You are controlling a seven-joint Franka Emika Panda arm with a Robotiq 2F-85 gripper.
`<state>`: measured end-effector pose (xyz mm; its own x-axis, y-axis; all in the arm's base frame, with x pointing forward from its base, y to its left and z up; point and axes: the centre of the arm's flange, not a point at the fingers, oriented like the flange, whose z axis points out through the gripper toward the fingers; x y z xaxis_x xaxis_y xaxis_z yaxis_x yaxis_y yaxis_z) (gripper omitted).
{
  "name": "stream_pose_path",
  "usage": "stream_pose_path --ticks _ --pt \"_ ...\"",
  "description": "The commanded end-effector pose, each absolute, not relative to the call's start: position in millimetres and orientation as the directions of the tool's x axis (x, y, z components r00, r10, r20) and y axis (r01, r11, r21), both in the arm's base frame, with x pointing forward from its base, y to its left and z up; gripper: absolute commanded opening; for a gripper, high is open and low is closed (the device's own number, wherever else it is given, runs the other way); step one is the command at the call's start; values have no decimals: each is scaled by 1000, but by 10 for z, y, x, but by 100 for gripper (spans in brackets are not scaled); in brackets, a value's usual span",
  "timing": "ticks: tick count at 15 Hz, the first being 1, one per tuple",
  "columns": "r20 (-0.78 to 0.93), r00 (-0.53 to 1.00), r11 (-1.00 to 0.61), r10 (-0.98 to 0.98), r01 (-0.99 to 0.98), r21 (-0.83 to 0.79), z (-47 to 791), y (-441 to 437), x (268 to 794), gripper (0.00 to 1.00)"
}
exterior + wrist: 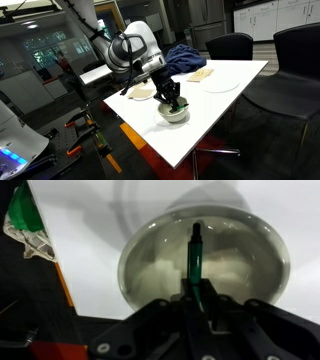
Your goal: Take the pen out of the bowl and put it on the table
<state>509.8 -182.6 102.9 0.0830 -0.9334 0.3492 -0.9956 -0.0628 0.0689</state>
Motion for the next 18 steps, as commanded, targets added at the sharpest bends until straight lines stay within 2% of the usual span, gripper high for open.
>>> stream_pose_path --ticks 1,9,18 --pt "397 117 -105 -911 -993 51 1299 -1755 5077 3" --pt "514 169 -218 -841 -975 -35 2323 -1595 5075 3" --pt "427 284 -379 -858 -912 -155 3174 -1479 5390 3"
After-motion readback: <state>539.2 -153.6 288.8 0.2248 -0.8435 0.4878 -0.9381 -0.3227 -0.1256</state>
